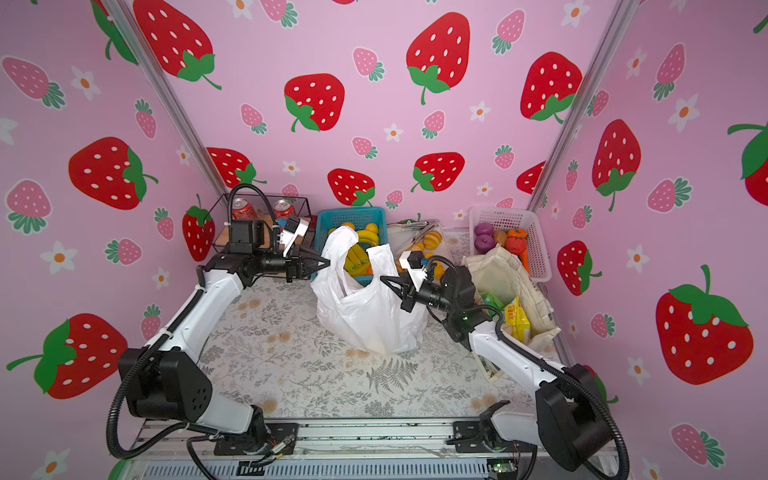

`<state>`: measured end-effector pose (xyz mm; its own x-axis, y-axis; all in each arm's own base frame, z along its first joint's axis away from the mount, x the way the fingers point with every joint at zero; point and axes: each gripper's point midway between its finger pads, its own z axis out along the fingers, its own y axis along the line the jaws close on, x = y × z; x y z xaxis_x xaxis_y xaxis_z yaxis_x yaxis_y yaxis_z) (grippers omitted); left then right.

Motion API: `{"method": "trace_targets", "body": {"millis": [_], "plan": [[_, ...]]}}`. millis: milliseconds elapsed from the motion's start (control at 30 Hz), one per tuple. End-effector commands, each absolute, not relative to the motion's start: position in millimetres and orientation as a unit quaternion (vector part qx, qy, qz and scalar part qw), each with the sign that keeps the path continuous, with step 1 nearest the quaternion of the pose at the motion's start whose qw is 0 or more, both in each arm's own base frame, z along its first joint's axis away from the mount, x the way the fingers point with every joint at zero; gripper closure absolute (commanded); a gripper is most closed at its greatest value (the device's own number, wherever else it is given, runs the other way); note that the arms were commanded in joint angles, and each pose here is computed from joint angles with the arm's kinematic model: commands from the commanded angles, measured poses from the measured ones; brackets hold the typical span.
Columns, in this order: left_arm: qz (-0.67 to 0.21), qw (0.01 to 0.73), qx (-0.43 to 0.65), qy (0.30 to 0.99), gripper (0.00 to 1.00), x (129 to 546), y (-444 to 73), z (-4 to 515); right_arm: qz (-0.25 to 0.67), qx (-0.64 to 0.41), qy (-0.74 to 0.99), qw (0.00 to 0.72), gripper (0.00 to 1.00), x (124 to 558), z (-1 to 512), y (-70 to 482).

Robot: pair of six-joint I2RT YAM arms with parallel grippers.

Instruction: Place the mixed food into the grocery bags and tie them

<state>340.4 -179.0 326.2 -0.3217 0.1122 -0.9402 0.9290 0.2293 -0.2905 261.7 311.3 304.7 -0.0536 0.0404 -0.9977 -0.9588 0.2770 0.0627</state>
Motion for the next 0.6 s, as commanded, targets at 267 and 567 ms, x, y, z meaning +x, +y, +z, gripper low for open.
{"method": "trace_targets", "body": {"millis": [267,567], "plan": [[-0.461,0.467,0.43,0.621,0.29,326,-165,358,0.435,-0.408,0.565,0.57,1.0,265,310,310],[-0.489,0.445,0.446,0.604,0.14,329,-187,356,0.436,-0.409,0.567,0.567,1.0,266,310,311]]}}
